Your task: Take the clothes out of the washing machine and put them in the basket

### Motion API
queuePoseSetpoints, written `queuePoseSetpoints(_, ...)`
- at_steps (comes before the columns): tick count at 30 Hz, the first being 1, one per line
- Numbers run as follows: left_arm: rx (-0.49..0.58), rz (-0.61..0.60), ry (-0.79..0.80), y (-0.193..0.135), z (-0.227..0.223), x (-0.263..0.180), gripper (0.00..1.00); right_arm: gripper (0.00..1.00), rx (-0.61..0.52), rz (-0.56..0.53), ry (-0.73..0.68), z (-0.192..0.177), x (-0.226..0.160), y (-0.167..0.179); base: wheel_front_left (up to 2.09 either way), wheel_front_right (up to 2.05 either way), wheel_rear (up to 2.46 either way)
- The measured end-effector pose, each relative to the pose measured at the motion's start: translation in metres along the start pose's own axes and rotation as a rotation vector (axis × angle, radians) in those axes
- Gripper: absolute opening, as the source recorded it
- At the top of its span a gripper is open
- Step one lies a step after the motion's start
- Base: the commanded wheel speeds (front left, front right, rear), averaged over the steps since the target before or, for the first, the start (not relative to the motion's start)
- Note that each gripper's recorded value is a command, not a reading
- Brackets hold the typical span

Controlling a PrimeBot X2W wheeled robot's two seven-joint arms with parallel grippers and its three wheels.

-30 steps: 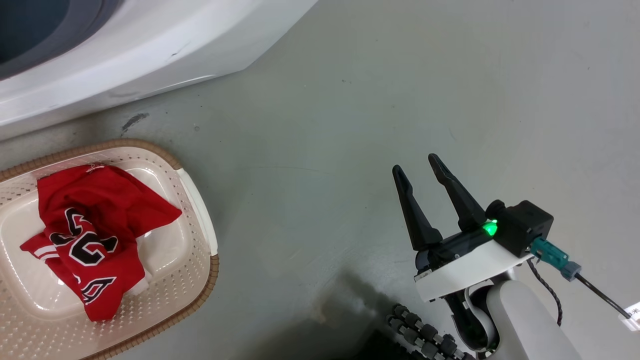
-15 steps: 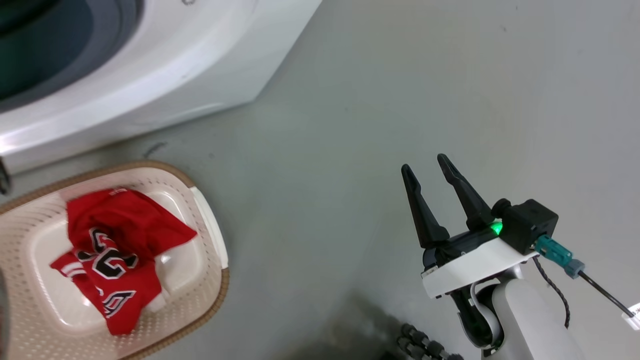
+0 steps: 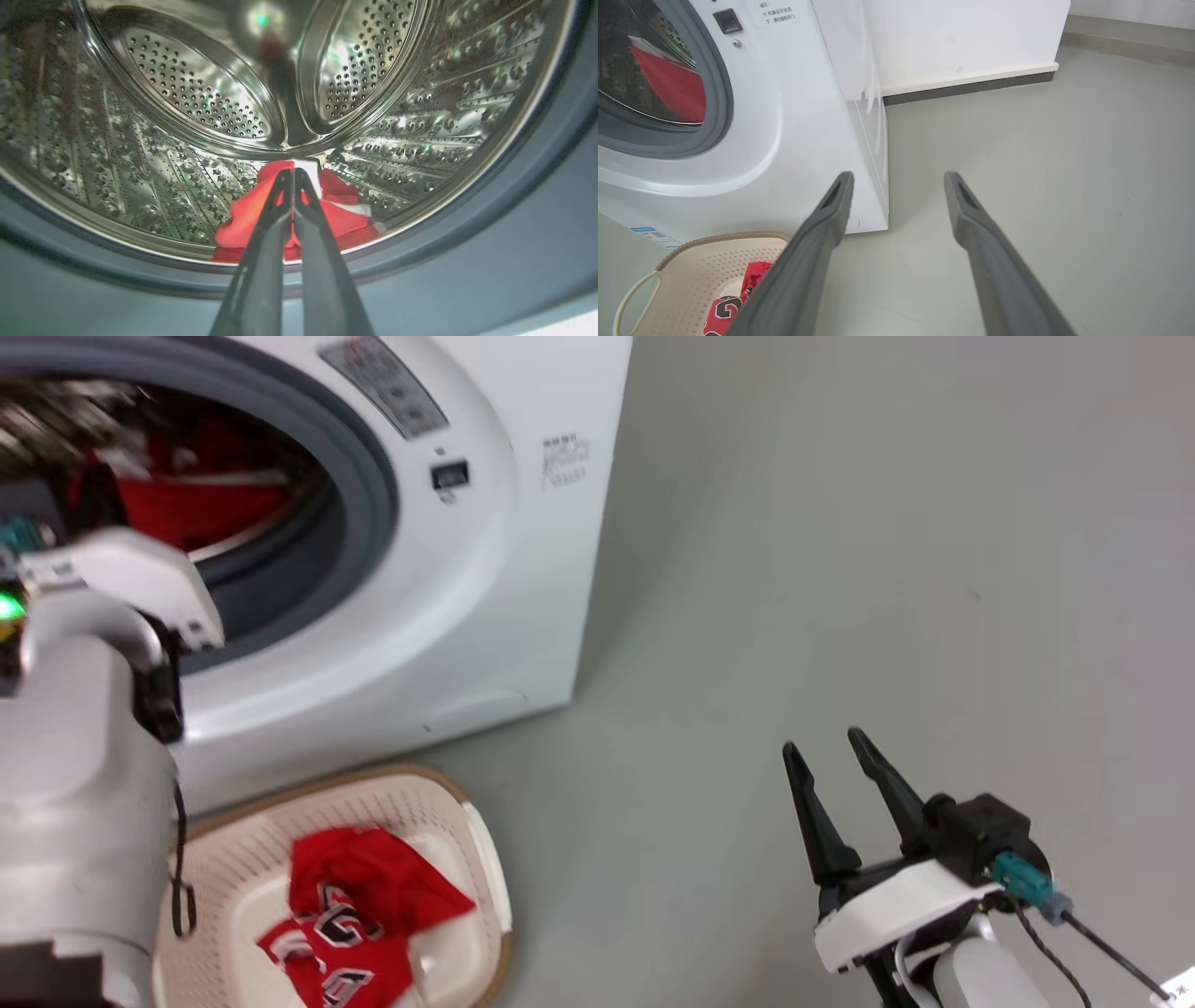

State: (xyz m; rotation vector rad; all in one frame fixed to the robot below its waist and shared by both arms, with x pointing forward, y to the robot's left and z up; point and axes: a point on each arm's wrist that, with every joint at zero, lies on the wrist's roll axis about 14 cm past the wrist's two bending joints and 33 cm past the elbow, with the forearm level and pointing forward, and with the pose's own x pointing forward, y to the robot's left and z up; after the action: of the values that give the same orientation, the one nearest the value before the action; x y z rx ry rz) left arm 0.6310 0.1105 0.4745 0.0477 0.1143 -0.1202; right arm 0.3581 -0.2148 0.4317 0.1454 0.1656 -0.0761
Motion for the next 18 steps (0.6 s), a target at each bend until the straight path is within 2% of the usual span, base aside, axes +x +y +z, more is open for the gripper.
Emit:
queuePoseSetpoints(4, -0.031, 0.007, -0.046, 0.004, 0.015, -0.033, 0.0, 1.0, 0.002, 0.021, -0.037, 0.01, -0.01, 0.007, 0.0, 0.0, 0.0)
queuePoseSetpoints(6, -0.063, 0.017, -0.099, 0.008, 0.032, -0.064, 0.0, 1.0, -0.003, 0.046, -0.063, 0.019, -0.018, 0.015, 0.0, 0.0, 0.0)
queuePoseSetpoints(13, -0.078, 0.035, -0.255, 0.025, 0.076, -0.114, 0.0, 1.0, -0.003, 0.117, -0.086, 0.028, -0.026, 0.037, 0.0, 0.0, 0.0)
queuePoseSetpoints(18, -0.082, 0.026, -0.381, 0.023, 0.106, -0.15, 0.0, 1.0, -0.01, 0.156, -0.1, 0.034, -0.027, 0.05, 0.0, 0.0, 0.0)
